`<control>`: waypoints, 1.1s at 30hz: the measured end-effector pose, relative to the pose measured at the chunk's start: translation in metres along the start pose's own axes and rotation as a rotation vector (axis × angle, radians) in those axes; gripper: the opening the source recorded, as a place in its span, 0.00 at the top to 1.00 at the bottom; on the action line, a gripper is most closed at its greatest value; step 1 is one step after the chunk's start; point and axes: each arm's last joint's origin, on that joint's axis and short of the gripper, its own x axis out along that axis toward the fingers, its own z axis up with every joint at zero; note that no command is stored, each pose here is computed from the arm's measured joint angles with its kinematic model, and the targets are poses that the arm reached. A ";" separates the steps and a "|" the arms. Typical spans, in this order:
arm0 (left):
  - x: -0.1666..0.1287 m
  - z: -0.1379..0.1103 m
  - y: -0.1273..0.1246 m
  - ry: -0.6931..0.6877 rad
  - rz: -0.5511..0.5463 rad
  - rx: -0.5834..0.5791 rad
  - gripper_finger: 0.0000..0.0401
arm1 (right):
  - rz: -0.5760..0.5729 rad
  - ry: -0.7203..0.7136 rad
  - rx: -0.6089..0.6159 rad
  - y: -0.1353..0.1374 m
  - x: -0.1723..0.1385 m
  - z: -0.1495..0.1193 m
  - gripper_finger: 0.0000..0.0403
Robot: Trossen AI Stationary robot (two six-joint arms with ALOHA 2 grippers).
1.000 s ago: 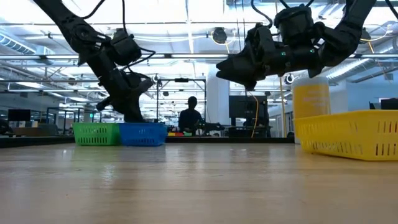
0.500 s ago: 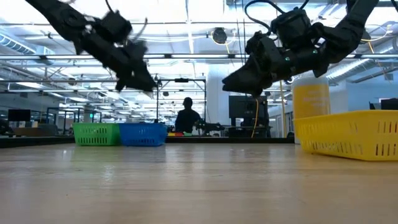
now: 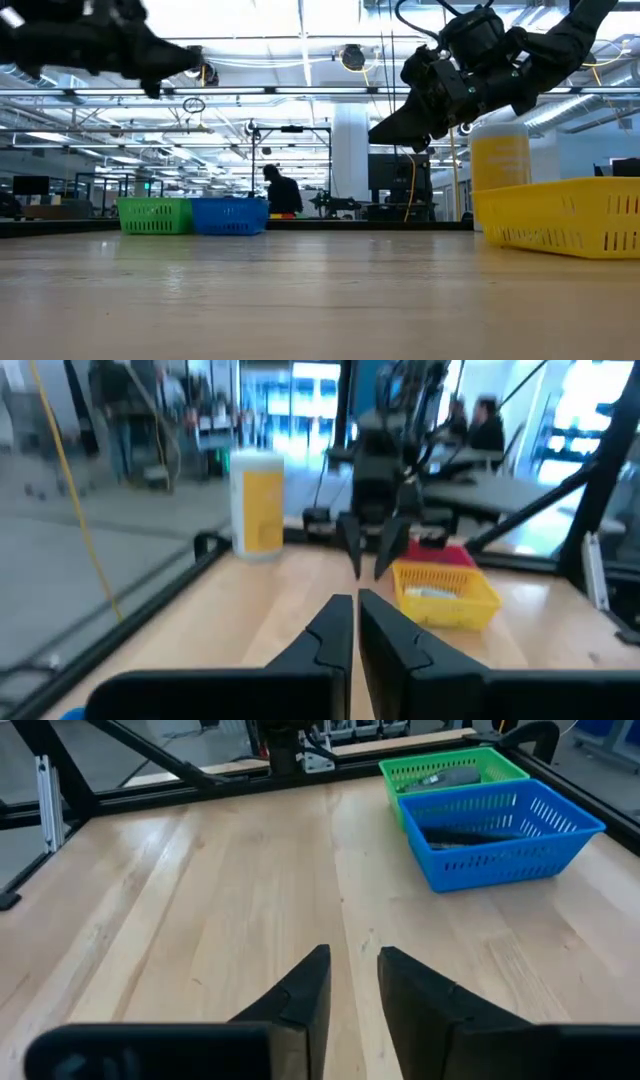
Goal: Pick & Place Travel size toiletries
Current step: Return to Home Position
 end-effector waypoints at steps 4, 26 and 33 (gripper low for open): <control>-0.017 -0.021 -0.008 -0.055 -0.015 0.029 0.95 | 0.000 -0.006 -0.001 0.000 0.000 0.001 0.81; -0.031 -0.035 -0.011 -0.123 -0.033 0.061 0.91 | 0.001 -0.006 -0.001 0.000 0.000 0.001 0.81; -0.039 -0.038 -0.018 -0.128 -0.092 -0.042 0.91 | 0.001 -0.005 -0.001 0.000 0.000 0.001 0.80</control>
